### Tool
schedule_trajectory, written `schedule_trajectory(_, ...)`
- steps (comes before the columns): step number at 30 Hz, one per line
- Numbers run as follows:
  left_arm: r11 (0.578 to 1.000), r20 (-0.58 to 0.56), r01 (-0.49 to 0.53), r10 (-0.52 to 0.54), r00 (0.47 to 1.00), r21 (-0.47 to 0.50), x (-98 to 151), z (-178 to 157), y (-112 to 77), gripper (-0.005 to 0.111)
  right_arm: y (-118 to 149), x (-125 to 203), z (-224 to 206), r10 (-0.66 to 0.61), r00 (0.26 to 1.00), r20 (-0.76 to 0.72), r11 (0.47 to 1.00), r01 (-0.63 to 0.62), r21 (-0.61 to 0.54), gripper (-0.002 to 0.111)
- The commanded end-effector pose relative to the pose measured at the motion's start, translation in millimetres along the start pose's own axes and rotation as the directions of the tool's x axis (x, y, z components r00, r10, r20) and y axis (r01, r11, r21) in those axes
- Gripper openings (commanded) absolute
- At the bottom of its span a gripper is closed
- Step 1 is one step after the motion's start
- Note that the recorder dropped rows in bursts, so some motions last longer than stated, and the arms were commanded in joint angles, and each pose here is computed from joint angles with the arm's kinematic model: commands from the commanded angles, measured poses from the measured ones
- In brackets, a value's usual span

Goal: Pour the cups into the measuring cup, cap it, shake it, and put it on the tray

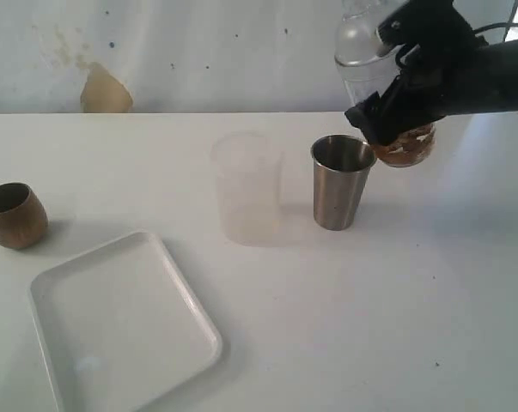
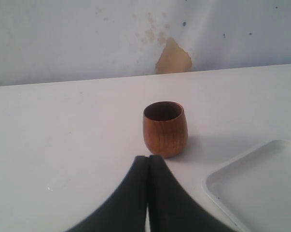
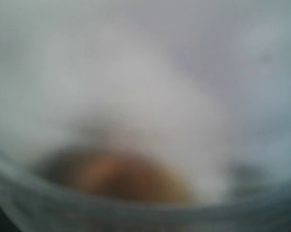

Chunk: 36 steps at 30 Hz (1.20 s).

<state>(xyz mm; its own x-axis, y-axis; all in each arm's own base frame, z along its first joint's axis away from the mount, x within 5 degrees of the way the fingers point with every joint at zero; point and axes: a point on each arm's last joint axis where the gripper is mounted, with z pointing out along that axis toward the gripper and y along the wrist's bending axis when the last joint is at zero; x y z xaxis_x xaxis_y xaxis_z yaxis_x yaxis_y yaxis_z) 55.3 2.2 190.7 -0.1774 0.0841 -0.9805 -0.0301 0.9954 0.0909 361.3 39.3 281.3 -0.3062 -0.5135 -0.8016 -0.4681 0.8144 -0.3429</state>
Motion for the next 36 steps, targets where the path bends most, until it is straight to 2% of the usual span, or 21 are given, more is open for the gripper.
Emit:
schedule_trajectory(1, 1.0, 0.006, -0.001, 0.001, 1.0, -0.001, 0.7, 0.0, 0.0, 0.0, -0.1, -5.4, 4.3, -0.114, 0.993, -0.003, 0.989, 0.114, 0.09, 0.0)
schedule_trajectory(7, 1.0, 0.006, -0.001, 0.001, 1.0, -0.001, 0.7, 0.0, 0.0, 0.0, 11.8, -7.2, 20.8, -0.22, 0.975, -0.042, 0.96, 0.224, 0.17, 0.0)
schedule_trajectory(15, 1.0, 0.006, -0.001, 0.001, 1.0, -0.001, 0.7, 0.0, 0.0, 0.0, 19.9, -11.5, 33.7, -0.389, 0.915, -0.111, 0.87, 0.404, 0.283, 0.0)
schedule_trajectory(19, 1.0, 0.006, -0.001, 0.001, 1.0, -0.001, 0.7, 0.0, 0.0, 0.0, 22.0, -14.6, 40.2, -0.41, 0.905, -0.111, 0.862, 0.424, 0.277, 0.0)
schedule_trajectory(20, 1.0, 0.006, -0.001, 0.001, 1.0, -0.001, 0.7, 0.0, 0.0, 0.0, 25.6, -13.8, 43.4, -0.466, 0.875, -0.133, 0.832, 0.484, 0.27, 0.0)
schedule_trajectory(24, 1.0, 0.006, -0.001, 0.001, 1.0, -0.001, 0.7, 0.0, 0.0, 0.0, 34.9, -17.7, 49.8, -0.571, 0.8, -0.185, 0.744, 0.599, 0.295, 0.0)
schedule_trajectory(29, 1.0, 0.006, -0.001, 0.001, 1.0, -0.001, 0.7, 0.0, 0.0, 0.0, 36.3, -23.5, 53.2, -0.638, 0.741, -0.212, 0.671, 0.669, 0.319, 0.0)
schedule_trajectory(32, 1.0, 0.006, -0.001, 0.001, 1.0, -0.001, 0.7, 0.0, 0.0, 0.0, 36.7, -24.4, 53.3, -0.659, 0.722, -0.211, 0.653, 0.688, 0.316, 0.0)
schedule_trajectory(34, 1.0, 0.006, -0.001, 0.001, 1.0, -0.001, 0.7, 0.0, 0.0, 0.0, 41.4, -23.1, 55.0, -0.674, 0.715, -0.185, 0.664, 0.696, 0.273, 0.0)
schedule_trajectory(36, 1.0, 0.006, -0.001, 0.001, 1.0, -0.001, 0.7, 0.0, 0.0, 0.0, 43.9, -23.3, 55.8, -0.698, 0.696, -0.172, 0.652, 0.716, 0.251, 0.0)
